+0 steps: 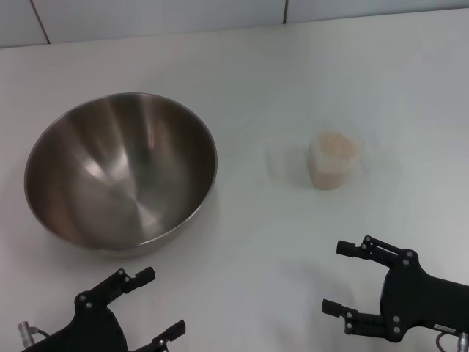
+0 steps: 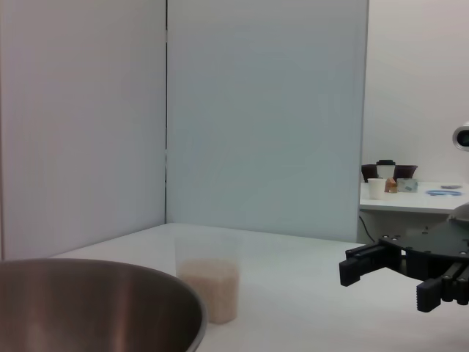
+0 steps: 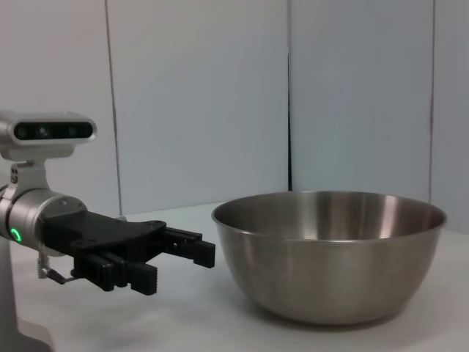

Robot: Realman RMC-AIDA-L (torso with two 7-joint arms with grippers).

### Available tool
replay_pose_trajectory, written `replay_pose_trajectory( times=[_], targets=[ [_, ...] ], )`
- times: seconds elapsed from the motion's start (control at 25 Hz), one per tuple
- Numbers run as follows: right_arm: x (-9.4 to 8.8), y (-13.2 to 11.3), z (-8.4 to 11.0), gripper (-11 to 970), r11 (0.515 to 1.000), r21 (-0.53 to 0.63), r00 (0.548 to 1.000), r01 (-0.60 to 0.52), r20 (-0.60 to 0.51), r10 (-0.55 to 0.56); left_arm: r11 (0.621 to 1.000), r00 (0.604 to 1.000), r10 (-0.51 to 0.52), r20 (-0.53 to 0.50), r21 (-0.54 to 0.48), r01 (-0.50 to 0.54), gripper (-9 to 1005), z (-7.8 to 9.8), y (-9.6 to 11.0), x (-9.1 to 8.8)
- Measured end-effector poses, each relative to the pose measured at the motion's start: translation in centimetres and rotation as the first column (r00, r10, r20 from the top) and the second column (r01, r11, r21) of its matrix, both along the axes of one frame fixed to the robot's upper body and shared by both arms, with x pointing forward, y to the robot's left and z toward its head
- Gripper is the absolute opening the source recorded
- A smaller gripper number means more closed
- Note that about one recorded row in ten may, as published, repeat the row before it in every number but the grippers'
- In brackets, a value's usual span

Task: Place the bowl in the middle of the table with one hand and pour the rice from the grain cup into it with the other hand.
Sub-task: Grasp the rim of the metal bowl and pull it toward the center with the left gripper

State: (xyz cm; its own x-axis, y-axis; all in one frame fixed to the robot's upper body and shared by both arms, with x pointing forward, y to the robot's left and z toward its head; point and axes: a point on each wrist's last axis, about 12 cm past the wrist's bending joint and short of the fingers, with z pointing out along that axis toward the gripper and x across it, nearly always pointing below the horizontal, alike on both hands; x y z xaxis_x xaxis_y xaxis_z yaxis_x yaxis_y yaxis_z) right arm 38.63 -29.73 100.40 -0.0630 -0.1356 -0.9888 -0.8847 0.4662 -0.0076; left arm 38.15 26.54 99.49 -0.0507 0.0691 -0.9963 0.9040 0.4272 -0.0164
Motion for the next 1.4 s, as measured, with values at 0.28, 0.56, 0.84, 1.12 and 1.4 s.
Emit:
replay_pose_trajectory(
  times=[0.28,0.56,0.84,1.12,1.4],
  targets=[
    [0.1,0.0,-0.1,836,1.0,-0.008,1.0,0.008,-0.001,-0.008,1.0,1.0,-0.002,-0.014,-0.007,0.002,800,0.1,-0.1,0.2],
    [0.3,-0.1,0.0,836,1.0,-0.003,1.0,0.023,0.003,-0.023,0.999,1.0,-0.012,-0.003,-0.03,0.012,801,0.4,0.1,0.2],
    [0.5,0.0,0.1,837,0.999,0.016,1.0,0.031,0.002,-0.031,0.932,0.997,0.069,-0.025,-0.356,-0.073,801,7.7,5.1,4.1],
    [0.7,0.0,0.3,836,0.999,0.031,0.999,0.037,0.01,-0.038,0.95,0.929,0.292,-0.226,-0.042,-0.309,800,14.0,8.1,11.9],
    [0.7,-0.1,0.6,836,0.997,0.058,0.999,0.045,0.025,-0.046,0.882,0.831,0.453,-0.324,0.297,-0.365,801,16.6,7.0,16.3]
  ],
)
